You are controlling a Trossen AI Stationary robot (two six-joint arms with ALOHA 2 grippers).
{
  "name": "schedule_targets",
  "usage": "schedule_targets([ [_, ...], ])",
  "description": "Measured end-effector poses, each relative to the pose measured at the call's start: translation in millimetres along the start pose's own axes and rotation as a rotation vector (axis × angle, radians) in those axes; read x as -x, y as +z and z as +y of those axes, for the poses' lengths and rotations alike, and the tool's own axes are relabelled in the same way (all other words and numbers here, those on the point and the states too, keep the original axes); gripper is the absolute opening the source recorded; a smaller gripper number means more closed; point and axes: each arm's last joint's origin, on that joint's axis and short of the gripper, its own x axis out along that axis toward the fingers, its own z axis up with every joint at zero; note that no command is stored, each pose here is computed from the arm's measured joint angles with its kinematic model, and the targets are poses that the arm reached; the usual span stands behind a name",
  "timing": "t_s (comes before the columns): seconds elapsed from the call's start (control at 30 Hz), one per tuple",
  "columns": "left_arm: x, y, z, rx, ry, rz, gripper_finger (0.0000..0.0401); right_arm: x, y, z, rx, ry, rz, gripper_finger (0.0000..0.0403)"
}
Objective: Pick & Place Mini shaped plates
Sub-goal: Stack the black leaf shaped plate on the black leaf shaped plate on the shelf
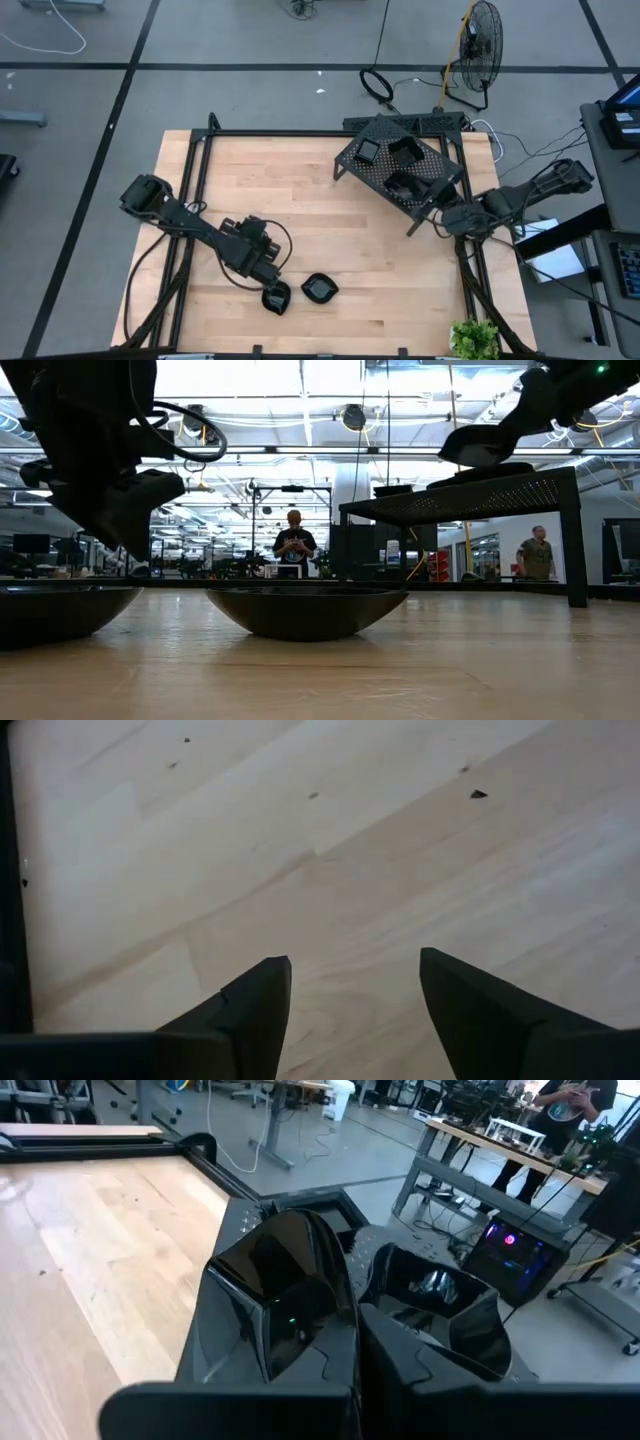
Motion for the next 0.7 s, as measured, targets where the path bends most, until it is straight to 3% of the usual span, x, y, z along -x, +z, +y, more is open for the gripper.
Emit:
schedule_targets([
  [0.27, 0, 0, 0, -0.002, -0.002, -0.005, 0.0200, 0, -2, -1, 0.006, -0.006, 0.013, 0.0011],
  [0.7, 0, -1, 0, -0.041, -0.002, 0.022, 0.0204, 0, 11, 4, 0.081, 0.016, -0.057, 0.0103],
])
